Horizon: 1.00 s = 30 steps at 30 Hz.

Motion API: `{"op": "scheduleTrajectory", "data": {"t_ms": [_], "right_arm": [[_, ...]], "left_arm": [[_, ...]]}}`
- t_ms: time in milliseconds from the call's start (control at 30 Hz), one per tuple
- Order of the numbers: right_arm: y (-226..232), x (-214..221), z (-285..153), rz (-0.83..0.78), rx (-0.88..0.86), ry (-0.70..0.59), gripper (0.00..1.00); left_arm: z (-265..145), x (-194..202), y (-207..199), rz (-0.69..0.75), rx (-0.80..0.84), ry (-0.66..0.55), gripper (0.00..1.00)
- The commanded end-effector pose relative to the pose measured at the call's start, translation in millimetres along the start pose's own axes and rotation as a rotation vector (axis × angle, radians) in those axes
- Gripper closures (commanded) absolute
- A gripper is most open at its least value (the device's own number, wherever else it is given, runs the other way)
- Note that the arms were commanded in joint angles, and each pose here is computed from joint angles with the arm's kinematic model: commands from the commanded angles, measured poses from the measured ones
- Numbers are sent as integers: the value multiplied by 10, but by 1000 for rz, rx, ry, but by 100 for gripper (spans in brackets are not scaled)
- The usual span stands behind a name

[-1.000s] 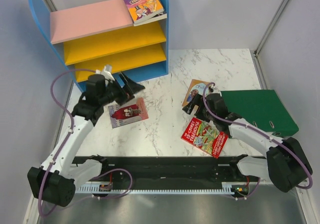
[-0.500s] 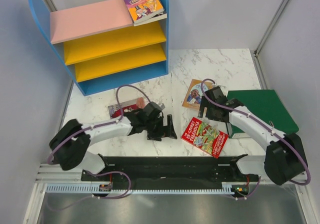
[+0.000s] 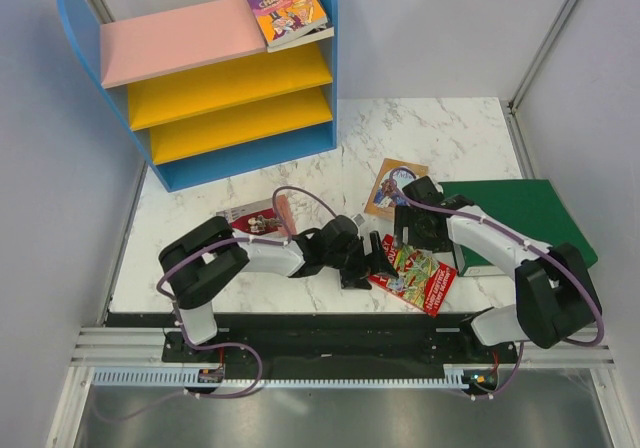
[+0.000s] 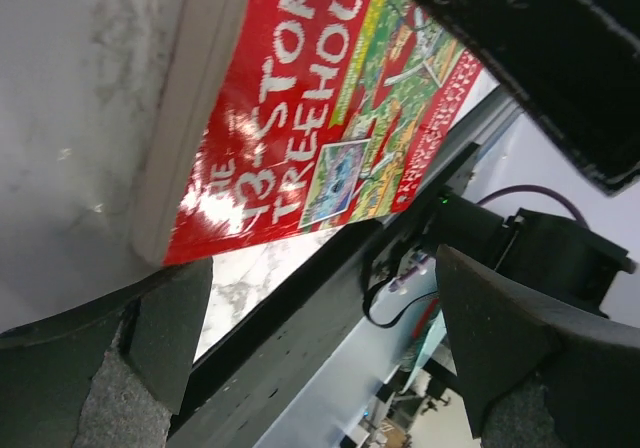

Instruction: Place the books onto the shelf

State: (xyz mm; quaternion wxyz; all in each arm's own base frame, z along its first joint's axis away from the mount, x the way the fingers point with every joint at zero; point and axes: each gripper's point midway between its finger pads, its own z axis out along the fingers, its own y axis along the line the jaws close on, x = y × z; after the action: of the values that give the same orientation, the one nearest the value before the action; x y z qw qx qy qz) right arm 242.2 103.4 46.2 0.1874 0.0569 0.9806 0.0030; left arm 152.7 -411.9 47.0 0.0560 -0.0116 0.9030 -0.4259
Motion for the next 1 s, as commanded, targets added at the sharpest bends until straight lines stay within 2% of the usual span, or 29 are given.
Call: {"op": "scheduleTrajectory", "data": {"t_ms": [0,267,400,600,800,967], "right_arm": [[77,93,68,-33,-61,46,6],[173,180,82,-61,-135,94,11],[242,197,75,-70,-175,107,12],[363,251,77,-78,-245,140,14],[436,187,25,-76,-287,113,15],[484,47,-82,-65,-316,36,16]], "left_arm": [[165,17,-20,-111,38,-27,1],[123,-241,259,-208,-40,-166,0],[37,-518,369,-246,-51,-219,0],[-45,-1004,359,-233,-65,-274,0],[-260,-1487,285,-202,-53,-329,0],[-410,-1476,222,-161,-46,-315,0]]}}
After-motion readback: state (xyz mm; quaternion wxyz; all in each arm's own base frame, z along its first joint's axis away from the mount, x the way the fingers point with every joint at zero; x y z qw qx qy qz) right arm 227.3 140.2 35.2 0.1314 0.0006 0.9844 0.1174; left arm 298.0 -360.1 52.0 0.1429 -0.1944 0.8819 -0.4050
